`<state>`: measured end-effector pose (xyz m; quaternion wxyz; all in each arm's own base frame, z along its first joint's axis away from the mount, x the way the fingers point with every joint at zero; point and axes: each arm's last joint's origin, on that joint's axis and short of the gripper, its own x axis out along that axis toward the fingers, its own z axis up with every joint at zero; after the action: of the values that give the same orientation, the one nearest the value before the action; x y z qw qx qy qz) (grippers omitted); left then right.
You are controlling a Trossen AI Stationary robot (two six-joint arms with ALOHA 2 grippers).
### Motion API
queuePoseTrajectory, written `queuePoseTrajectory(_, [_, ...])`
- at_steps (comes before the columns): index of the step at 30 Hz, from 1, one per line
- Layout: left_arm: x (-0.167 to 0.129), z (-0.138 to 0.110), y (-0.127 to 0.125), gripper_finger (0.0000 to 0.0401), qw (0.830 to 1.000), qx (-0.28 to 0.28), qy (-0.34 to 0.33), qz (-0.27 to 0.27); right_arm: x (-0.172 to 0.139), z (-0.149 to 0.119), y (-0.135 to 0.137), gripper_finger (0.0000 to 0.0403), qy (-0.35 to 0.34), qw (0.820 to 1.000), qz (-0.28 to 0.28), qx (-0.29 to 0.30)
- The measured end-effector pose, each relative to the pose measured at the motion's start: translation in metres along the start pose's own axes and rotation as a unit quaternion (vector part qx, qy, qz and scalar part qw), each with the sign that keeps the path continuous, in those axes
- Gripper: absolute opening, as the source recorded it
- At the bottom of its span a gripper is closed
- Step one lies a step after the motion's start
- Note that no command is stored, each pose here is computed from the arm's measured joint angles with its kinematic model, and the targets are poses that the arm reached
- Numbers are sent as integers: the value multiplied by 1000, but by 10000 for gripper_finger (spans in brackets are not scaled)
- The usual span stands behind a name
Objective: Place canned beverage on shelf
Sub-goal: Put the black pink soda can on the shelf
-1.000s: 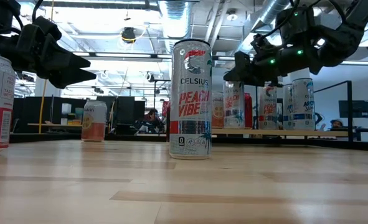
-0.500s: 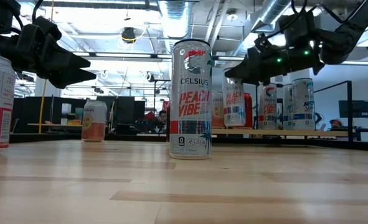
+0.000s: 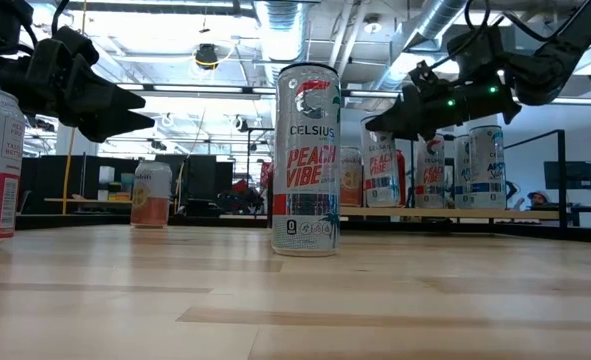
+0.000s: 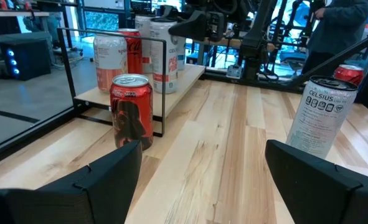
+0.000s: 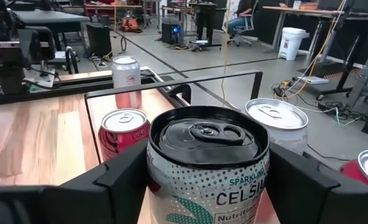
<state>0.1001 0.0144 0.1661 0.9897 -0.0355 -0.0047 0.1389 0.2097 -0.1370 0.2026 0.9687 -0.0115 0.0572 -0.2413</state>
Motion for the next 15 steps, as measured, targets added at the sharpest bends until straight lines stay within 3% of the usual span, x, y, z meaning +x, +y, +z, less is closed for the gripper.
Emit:
queuePoseTrajectory(7, [0,0,0,327,1000,0,0,0,0,-1,0,341,5,1000,5,2])
queuePoseTrajectory(15, [0,0,0,327,1000,0,0,0,-2,1,0,342,-2,1000,4,3])
